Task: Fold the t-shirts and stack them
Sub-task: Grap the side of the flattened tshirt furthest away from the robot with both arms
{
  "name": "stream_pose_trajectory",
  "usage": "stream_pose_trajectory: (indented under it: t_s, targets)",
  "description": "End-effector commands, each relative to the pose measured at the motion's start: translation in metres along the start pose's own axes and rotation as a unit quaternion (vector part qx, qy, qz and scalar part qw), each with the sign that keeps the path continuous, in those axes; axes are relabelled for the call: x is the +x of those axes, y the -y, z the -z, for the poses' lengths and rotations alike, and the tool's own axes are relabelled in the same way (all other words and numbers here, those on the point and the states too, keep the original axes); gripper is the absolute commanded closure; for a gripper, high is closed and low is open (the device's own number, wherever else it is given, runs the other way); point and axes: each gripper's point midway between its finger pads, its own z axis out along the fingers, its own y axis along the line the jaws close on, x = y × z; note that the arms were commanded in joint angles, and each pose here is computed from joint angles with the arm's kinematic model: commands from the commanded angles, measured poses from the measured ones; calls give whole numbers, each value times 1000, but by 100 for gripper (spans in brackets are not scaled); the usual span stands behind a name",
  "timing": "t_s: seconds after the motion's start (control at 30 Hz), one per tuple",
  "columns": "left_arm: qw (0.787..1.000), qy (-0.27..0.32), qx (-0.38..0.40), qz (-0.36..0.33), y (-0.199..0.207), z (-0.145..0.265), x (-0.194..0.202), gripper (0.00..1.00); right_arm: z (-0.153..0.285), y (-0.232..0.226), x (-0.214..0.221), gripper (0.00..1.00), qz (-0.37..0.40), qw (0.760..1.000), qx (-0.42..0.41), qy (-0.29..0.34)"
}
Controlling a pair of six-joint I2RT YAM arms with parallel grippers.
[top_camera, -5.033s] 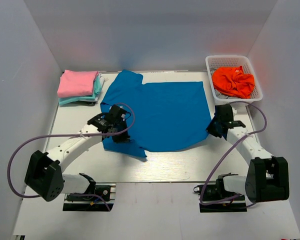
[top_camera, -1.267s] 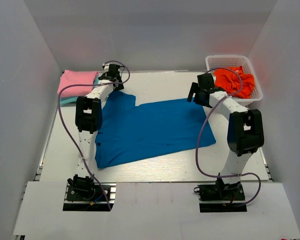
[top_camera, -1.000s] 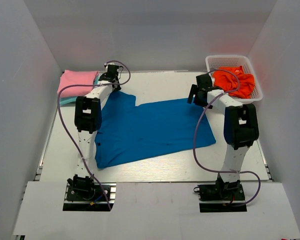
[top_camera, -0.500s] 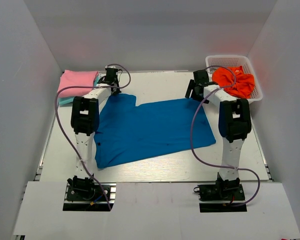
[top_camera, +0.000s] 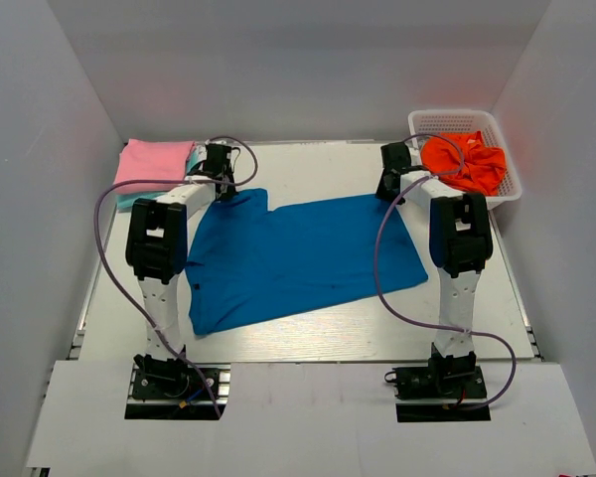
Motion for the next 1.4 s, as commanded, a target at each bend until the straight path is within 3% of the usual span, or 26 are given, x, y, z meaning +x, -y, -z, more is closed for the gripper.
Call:
stream_pose_trajectory:
  t_s: [0.0,0.07,0.1,0.23,0.57,0.8,0.97,1.03,1.1,1.37]
  targets:
    - [998,36,43,25,17,40,-24,100,0,-5,-10,62,-4,1000,-10,22]
    - [997,46,51,27,15,54,-24,100,3,-4,-14,61,0,1000,-4,30]
    - [997,50,57,28,15,60,-25,100,6,-3,-19,46,0,999,-3,37]
    - [995,61,66,35,12,78,-22,100,11,0,-32,27,-3,999,10,53]
    - [994,73,76,42,10,99,-23,100,-10,-3,-42,26,-1,998,28,54]
    - [993,67,85,45,10,107,-17,100,-29,-6,-22,44,6,999,28,20]
    - [993,65,85,50,8,118,-16,100,-17,6,-15,52,3,999,45,17]
    - [992,56,95,58,9,122,-7,100,-15,7,-14,66,5,999,46,25]
    - [992,53,100,62,9,127,-3,100,-8,10,-17,100,6,998,47,32]
    - [988,33,116,96,3,162,23,100,15,2,-42,100,11,998,23,63]
